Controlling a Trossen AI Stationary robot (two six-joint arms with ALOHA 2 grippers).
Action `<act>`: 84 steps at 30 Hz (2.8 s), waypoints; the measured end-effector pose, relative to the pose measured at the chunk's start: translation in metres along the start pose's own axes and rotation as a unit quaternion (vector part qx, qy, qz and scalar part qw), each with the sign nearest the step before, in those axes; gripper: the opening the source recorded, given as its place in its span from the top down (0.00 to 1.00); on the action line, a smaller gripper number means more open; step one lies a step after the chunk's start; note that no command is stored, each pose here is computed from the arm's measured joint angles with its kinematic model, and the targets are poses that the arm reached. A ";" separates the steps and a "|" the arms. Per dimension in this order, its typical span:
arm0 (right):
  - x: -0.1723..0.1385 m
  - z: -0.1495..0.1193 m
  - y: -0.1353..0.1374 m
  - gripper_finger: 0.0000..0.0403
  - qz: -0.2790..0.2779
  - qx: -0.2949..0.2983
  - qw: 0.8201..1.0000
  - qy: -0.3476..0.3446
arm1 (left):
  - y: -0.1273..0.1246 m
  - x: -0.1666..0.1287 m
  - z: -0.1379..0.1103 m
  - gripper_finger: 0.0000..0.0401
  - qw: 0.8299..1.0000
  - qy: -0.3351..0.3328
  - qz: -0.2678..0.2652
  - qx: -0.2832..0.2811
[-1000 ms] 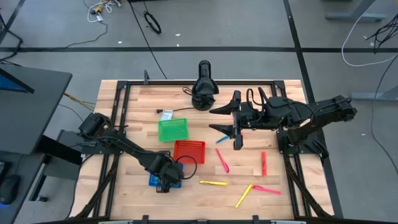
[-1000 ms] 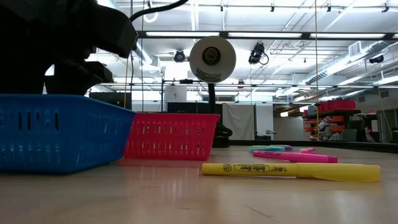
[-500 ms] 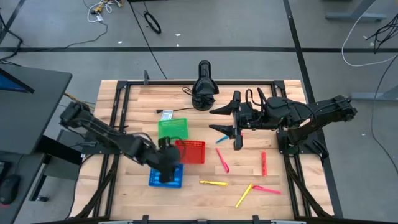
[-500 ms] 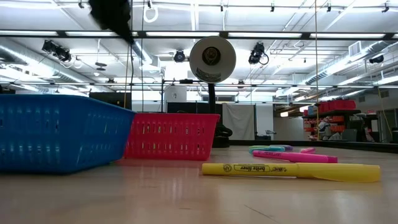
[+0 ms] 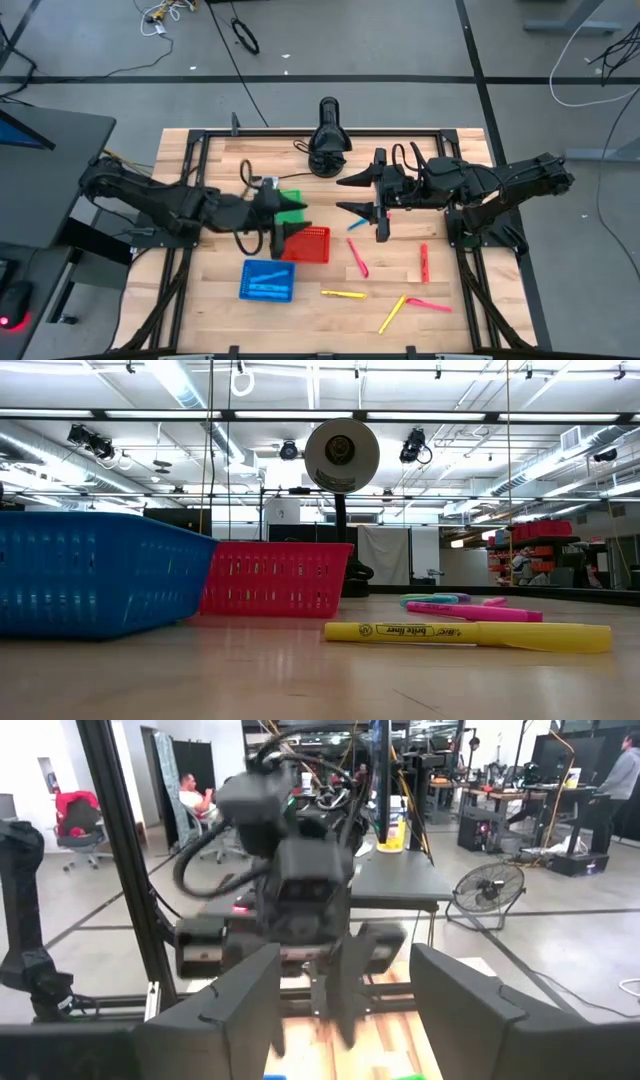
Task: Pick & Place Markers
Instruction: Put the orange highlighter pen into the blue bin
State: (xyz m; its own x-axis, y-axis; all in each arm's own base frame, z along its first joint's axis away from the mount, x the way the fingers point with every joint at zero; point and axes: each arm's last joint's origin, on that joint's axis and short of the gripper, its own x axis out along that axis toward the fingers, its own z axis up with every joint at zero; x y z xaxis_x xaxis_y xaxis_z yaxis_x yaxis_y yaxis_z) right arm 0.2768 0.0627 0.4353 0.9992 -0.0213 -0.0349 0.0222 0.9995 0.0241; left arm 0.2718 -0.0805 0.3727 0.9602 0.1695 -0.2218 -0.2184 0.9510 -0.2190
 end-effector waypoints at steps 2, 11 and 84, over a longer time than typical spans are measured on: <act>0.000 0.000 0.000 0.45 0.000 0.002 1.000 0.000 | 0.001 0.002 0.009 0.45 0.999 -0.039 -0.006 -0.003; 0.000 -0.001 0.000 0.45 0.000 0.002 1.000 0.006 | -0.001 -0.002 0.036 0.45 0.986 -0.164 -0.027 0.012; -0.146 -0.066 -0.015 0.45 0.371 -0.422 0.704 0.435 | 0.021 0.007 0.044 0.45 0.984 -0.176 0.014 -0.020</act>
State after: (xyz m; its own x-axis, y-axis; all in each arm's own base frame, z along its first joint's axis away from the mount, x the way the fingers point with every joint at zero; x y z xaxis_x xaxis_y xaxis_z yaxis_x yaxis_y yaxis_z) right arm 0.1281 0.0521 0.3736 0.3175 0.1713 -0.9327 -0.8898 0.3938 -0.2306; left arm 0.2819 -0.0477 0.4083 0.9526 0.2821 0.1136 -0.2462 0.9346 -0.2565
